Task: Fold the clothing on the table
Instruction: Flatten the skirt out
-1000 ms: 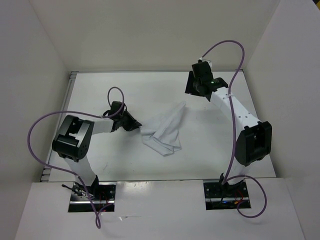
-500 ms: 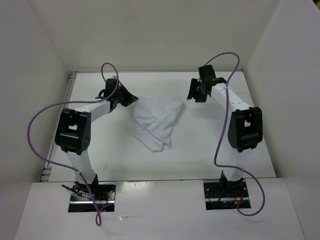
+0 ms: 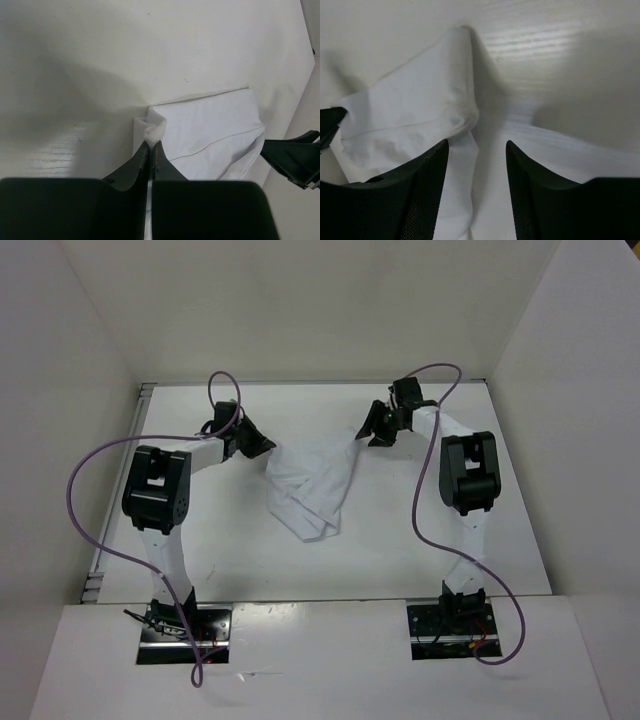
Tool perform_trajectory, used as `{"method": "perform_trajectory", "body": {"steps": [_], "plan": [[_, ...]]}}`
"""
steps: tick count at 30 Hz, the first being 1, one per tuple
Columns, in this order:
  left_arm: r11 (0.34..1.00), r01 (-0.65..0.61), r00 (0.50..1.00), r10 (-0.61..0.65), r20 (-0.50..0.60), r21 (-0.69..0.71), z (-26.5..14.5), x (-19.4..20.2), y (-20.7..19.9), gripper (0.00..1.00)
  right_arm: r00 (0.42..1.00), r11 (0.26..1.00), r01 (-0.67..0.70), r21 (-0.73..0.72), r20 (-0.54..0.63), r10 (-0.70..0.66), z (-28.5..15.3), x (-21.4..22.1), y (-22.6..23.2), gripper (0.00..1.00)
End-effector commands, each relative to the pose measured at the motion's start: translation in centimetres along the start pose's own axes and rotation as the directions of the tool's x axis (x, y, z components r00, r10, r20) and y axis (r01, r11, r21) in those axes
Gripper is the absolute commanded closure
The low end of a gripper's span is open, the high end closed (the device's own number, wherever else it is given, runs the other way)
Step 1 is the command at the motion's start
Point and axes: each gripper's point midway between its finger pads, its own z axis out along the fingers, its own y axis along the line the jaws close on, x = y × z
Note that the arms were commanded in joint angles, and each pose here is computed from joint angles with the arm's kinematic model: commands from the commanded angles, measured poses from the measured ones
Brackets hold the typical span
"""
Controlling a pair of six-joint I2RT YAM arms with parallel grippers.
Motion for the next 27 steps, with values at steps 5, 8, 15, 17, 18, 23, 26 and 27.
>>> {"method": "perform_trajectory", "body": {"steps": [5,8,15,17,18,23,26,27], "plan": [[0.999,-0.035,0.999,0.035,0.003,0.006,0.5,-1.4,0.7,1.00,0.991,0.987,0.044,-0.156,0.129,-0.024,0.6,-5.1,4.4,0.45],[0.999,-0.038,0.999,0.038,0.003,0.009,0.3,-1.8,0.7,1.00,0.988,0.984,0.050,-0.171,0.153,-0.023,0.8,-6.3,5.0,0.45],[1.000,-0.024,1.000,0.024,0.003,0.005,0.3,-2.5,1.2,1.00,0.995,0.995,0.059,-0.079,0.086,-0.052,4.7,-5.1,4.2,0.46],[0.999,-0.034,0.999,0.034,0.003,0.005,0.3,-2.5,1.3,1.00,0.992,0.995,0.091,-0.037,0.095,-0.087,5.2,-4.6,4.2,0.46],[0.999,-0.034,0.999,0.034,0.003,0.005,0.3,-2.5,1.3,1.00,0.991,0.996,0.089,-0.019,0.106,-0.087,5.2,-4.9,3.9,0.46],[1.000,-0.025,1.000,0.025,0.003,-0.005,0.2,-2.7,1.7,1.00,0.986,0.990,0.134,0.041,0.092,-0.137,5.8,-3.8,4.1,0.47],[1.000,-0.022,1.000,0.022,0.016,-0.001,-0.2,-3.3,1.6,1.00,0.990,0.991,0.129,0.027,0.059,-0.130,6.7,-3.0,3.7,0.53],[1.000,-0.019,1.000,0.019,0.010,-0.008,-0.2,-3.0,1.9,1.00,0.991,0.992,0.125,0.033,0.048,-0.126,6.9,-2.5,3.3,0.57]]}}
